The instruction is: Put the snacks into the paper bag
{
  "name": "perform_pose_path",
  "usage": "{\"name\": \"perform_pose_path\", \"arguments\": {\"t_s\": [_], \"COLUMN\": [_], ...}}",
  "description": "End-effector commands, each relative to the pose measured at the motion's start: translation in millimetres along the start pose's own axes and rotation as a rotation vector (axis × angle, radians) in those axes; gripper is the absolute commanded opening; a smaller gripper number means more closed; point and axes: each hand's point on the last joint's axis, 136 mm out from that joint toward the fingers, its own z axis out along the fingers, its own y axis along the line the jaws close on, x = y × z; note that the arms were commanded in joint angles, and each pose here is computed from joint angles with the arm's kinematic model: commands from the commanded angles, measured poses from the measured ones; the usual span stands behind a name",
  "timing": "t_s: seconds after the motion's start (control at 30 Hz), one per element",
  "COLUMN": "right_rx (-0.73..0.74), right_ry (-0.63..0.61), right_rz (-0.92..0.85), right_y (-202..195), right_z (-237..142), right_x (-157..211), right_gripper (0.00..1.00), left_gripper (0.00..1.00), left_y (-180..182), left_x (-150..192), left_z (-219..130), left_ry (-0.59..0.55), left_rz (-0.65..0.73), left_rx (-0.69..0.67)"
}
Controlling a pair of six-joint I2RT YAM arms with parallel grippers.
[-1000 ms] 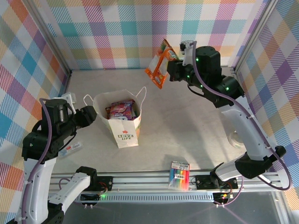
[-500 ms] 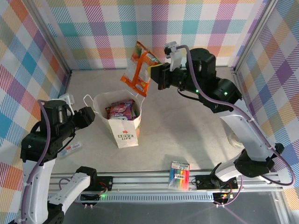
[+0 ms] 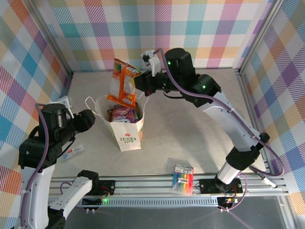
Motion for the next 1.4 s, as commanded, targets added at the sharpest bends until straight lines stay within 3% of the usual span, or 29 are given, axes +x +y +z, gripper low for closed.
{"name": "perform_pose_path", "arguments": {"t_s": [0.0, 0.67, 1.37], "right_rx": [-0.105, -0.148, -0.152], "right_ry": [-0.039, 0.092, 0.18], "right_rz": [-0.066, -0.22, -0.337], "right_y": [26.9, 23.4, 1.9], "right_z": [-8.4, 7.2, 39.4], "right_x": [-16.4, 13.7, 41.9], "right_gripper": [0.0, 0.0, 0.0], "left_gripper": [0.57, 0.61, 0.61], "left_y": [6.7, 13.1, -5.5], "left_x": [-0.5, -7.6, -32.0], "left_z": [-6.0, 0.5, 17.7], "left_ry": [-0.012, -0.004, 0.034], "left_rz": [-0.009, -0.011, -0.059], "left_rx": [-0.026, -0.081, 0.003]}}
